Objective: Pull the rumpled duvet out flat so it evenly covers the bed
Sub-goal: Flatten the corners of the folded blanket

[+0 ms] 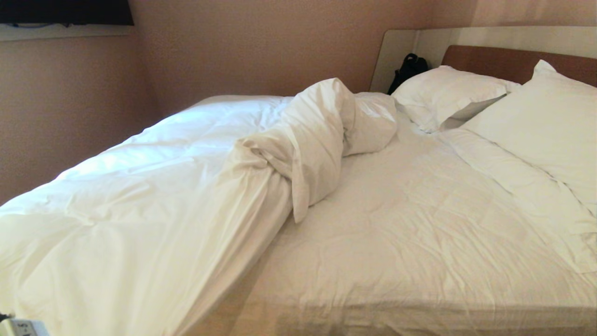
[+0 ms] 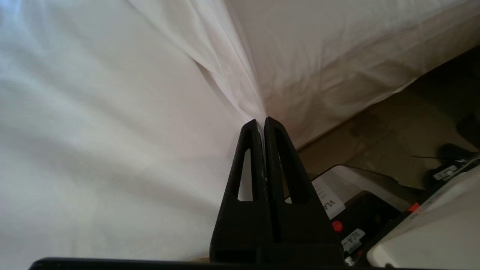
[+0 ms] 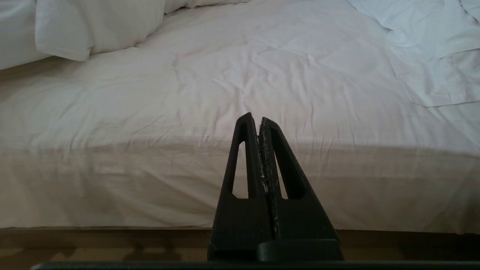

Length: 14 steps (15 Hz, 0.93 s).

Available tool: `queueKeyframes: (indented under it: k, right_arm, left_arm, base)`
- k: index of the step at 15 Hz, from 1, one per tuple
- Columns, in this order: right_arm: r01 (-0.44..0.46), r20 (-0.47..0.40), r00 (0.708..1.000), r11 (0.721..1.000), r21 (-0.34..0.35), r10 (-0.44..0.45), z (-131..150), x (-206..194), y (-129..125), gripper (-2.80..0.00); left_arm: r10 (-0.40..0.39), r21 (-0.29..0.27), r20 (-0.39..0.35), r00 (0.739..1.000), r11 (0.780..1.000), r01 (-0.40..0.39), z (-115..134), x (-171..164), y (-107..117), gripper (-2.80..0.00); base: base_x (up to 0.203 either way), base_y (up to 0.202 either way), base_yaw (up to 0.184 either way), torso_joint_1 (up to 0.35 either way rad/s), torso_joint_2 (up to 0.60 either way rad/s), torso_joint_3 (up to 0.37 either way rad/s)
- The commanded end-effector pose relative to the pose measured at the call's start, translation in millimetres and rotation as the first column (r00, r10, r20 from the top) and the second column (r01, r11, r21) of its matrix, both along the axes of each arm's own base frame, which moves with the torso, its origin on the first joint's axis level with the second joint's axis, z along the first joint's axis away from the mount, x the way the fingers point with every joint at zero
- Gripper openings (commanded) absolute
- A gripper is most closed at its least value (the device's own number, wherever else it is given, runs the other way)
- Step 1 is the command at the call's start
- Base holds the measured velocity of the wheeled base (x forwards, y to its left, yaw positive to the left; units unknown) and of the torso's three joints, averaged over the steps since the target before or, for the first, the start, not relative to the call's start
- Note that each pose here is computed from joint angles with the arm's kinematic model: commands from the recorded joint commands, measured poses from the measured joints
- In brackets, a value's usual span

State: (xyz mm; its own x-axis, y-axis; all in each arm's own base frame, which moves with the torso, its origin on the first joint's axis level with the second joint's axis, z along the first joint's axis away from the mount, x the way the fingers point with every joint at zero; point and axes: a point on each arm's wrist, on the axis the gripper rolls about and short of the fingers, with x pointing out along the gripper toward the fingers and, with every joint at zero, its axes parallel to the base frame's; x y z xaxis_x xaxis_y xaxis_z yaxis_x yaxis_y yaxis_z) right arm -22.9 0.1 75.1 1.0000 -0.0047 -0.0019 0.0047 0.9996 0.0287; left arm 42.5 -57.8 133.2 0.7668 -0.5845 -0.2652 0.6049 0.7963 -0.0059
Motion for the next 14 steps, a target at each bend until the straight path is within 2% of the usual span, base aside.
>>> queueKeyframes:
  k: [1,10,14]
  right_arm:
    - [0.000,-0.001,1.000,1.000,0.000,0.000,0,0,0,-2.80]
    - [0.000,-0.001,1.000,1.000,0.000,0.000,0,0,0,-2.80]
    - [0.000,-0.001,1.000,1.000,0.000,0.000,0,0,0,-2.80]
  left_arm:
    - [0.000,-0.021,0.008,1.000,1.000,0.000,1,-1,3,-2.80]
    - [0.005,-0.035,0.004,1.000,0.999,-0.005,6,1,-1,-2.80]
    - [0.009,-0.079,0.024,1.000,0.997,-0.007,17,2,-3,-2.80]
  base:
    - [0.000,0.000,0.000,0.000,0.00,0.000]
    - [0.000,0.000,0.000,0.000,0.00,0.000]
    - [0.000,0.000,0.000,0.000,0.00,0.000]
